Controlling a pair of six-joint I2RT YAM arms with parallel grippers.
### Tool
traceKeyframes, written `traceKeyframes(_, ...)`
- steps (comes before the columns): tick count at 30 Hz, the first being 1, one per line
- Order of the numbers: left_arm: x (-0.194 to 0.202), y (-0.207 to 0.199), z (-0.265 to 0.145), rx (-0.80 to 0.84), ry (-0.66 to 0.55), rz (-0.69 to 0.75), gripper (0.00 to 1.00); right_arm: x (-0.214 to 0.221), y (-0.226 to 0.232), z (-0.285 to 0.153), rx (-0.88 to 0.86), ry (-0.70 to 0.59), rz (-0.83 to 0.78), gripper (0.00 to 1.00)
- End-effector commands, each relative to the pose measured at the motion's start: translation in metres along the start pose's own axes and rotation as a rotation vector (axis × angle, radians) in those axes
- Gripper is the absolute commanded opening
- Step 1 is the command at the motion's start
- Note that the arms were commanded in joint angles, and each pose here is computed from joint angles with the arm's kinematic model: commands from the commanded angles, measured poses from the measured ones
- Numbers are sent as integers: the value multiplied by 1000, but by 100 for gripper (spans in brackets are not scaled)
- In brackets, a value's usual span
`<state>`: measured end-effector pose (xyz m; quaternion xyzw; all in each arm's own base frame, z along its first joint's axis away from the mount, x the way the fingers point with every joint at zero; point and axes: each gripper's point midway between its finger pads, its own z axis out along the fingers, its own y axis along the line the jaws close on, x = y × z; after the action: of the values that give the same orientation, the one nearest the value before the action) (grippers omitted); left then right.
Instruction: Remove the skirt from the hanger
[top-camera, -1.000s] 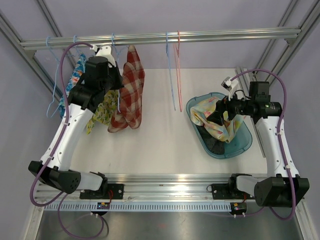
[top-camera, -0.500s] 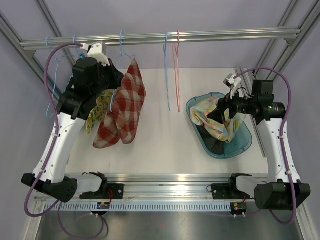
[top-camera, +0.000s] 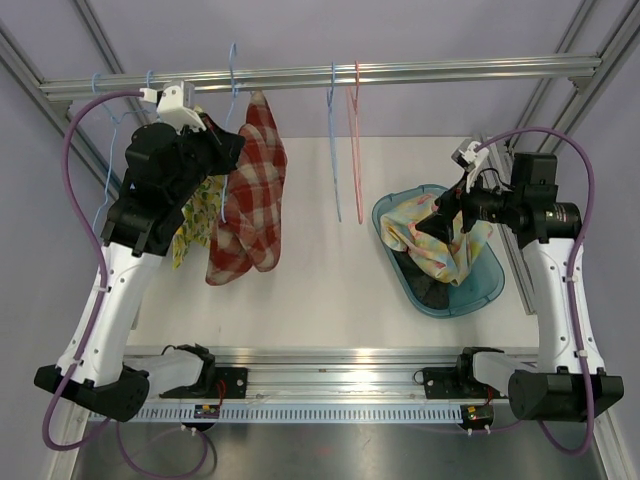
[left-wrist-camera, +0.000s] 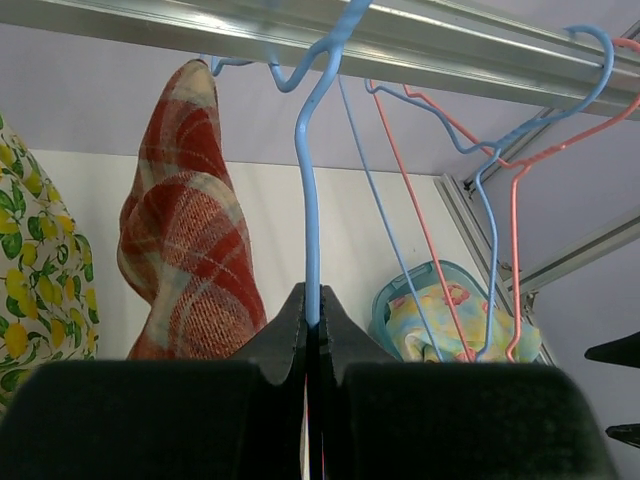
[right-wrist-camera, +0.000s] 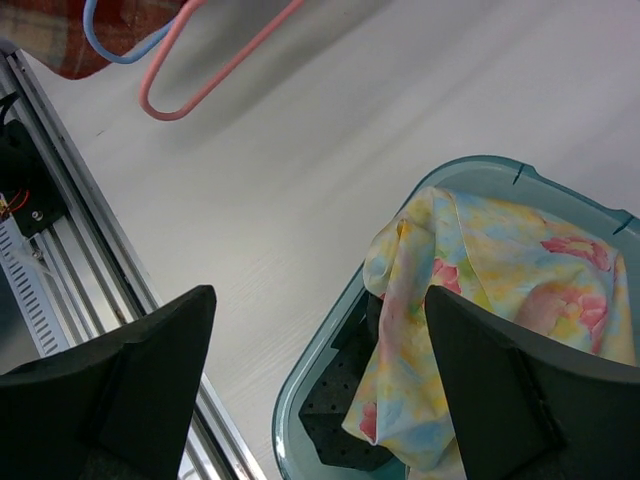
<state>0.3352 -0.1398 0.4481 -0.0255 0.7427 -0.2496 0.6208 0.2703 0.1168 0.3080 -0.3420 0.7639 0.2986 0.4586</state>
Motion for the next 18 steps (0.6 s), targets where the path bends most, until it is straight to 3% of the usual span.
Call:
traceKeyframes(1,-50,-36,-28,163,-187,-13,0,-30,24,-15,-63,-74,-94,93)
traceKeyframes(9,-17,-34,-58,201,-131,-87,0,-41,60,-26,-220,-97,-184,93)
traceKeyframes(18,19,-26,-80,216,-92,-214,0,-41,111,5,-396,11,-339,94)
